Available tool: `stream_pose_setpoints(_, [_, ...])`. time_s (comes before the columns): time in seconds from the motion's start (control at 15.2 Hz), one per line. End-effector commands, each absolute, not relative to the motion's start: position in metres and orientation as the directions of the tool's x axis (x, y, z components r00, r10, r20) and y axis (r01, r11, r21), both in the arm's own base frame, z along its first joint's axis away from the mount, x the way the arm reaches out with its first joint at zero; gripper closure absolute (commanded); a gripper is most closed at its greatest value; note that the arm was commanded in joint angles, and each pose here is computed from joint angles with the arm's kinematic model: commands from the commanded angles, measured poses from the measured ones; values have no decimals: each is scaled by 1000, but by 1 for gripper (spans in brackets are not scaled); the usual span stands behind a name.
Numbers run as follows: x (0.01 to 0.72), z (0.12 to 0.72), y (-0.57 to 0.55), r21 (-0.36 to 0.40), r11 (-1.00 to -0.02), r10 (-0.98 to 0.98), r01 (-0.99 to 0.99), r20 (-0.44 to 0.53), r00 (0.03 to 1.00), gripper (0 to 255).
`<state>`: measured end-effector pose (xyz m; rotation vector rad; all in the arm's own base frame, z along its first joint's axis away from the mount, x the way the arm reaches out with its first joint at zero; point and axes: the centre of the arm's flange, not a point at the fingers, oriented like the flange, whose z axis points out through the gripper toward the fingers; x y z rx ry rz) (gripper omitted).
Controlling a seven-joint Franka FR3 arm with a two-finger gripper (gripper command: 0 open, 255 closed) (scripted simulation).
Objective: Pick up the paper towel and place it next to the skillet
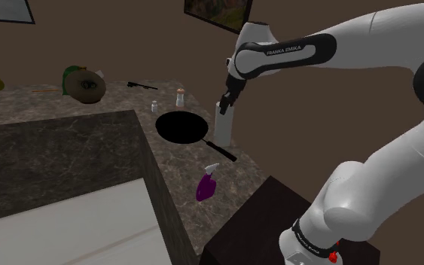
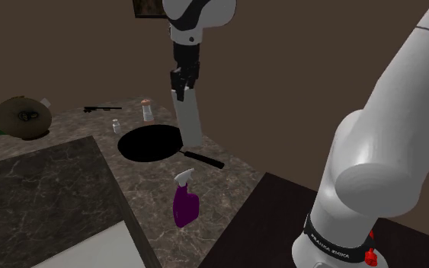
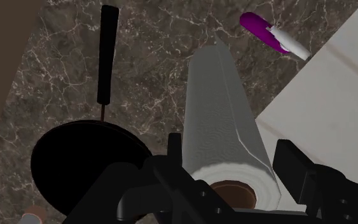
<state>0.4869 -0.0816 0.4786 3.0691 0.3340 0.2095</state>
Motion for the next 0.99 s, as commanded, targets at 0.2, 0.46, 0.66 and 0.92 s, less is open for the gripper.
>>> stream_pose_setpoints(0.2, [543,479,-41,61,-976,217,211,129,968,255])
stream_pose_setpoints(0.46, [587,479,-11,61,-976,217,211,129,968,255])
stream_pose_setpoints(0.66, [603,474,1,61,-976,217,211,129,968,255])
stream_pose_setpoints(0.92, [603,453,1,61,-976,217,211,129,968,255])
